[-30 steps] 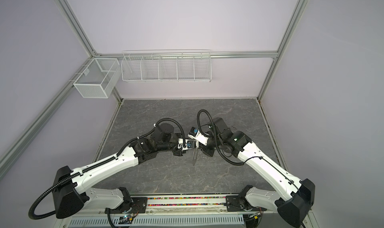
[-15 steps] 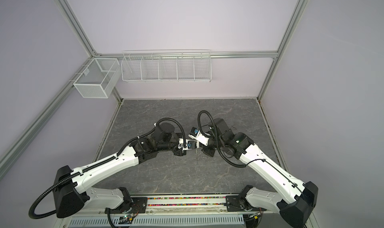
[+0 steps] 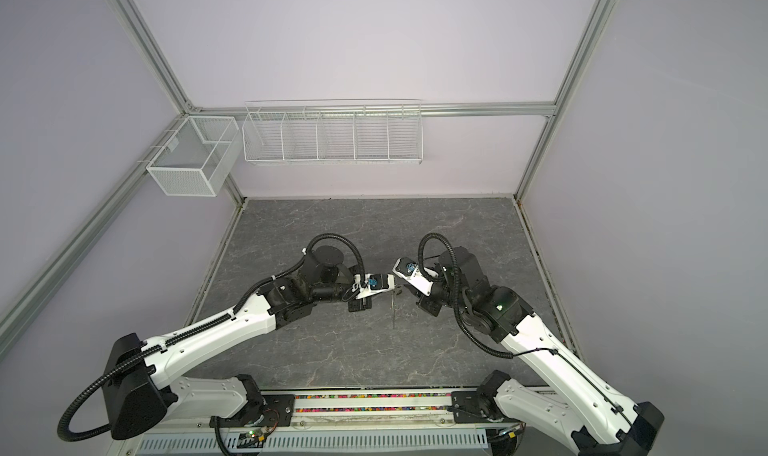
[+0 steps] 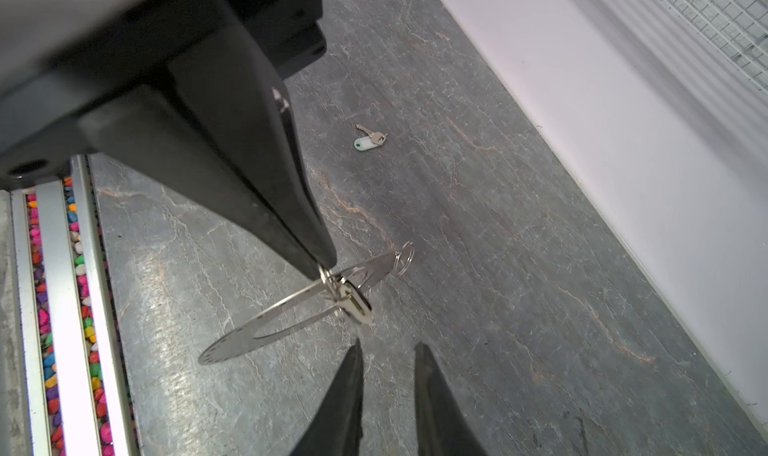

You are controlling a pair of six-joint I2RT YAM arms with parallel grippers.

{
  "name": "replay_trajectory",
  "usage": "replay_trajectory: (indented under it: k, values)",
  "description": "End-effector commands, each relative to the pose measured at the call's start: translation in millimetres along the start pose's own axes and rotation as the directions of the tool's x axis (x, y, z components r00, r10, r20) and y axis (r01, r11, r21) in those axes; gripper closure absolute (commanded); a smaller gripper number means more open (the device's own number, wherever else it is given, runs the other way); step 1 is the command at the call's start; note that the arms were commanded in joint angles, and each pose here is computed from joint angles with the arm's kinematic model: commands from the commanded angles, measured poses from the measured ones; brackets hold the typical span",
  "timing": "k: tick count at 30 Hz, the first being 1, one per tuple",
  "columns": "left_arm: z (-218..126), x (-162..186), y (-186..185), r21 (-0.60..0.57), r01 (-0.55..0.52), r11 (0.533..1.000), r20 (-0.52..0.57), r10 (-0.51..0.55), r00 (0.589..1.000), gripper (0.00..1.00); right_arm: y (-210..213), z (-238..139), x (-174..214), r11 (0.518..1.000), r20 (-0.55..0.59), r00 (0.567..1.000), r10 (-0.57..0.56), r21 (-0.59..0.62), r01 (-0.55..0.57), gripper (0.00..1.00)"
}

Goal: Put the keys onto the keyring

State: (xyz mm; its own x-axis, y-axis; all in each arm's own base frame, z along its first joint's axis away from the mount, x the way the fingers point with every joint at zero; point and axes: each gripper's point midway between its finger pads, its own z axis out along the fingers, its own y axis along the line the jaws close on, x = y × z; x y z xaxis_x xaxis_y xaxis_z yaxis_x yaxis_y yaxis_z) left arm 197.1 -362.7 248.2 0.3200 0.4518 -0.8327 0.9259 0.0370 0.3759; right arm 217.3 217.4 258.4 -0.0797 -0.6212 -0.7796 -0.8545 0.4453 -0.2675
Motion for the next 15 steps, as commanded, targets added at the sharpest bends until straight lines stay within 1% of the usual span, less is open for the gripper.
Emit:
replay_trajectory:
  k: [1,5,7,12,15]
  values:
    - [-13.7,-28.6,6.8,0.002,0.049,0.999,0.15,-0.048,0.987,1.0,8.7,1.4,-7.3,0.999,0.059,0.998,-0.019,-0.048,0.021,0.74]
    - [-20.4,-34.5,12.3,0.001,0.1,0.995,0.224,-0.098,0.97,1.0,13.8,1.3,-13.1,0.997,0.101,0.995,-0.018,-0.074,0.025,0.71]
    - [-22.2,-36.6,13.1,0.001,0.114,0.993,0.248,-0.111,0.962,1.0,12.5,2.9,-12.5,0.997,0.099,0.995,-0.017,-0.068,0.024,0.69]
    - [-24.7,-40.8,8.5,0.019,0.096,0.995,0.284,-0.097,0.954,1.0,7.9,8.7,-10.4,0.998,0.076,0.997,-0.001,-0.056,0.006,0.67]
    - [-26.8,-44.5,6.1,0.027,0.077,0.997,0.307,-0.082,0.948,1.0,8.0,13.9,-11.0,0.997,0.076,0.997,0.019,-0.07,-0.013,0.62]
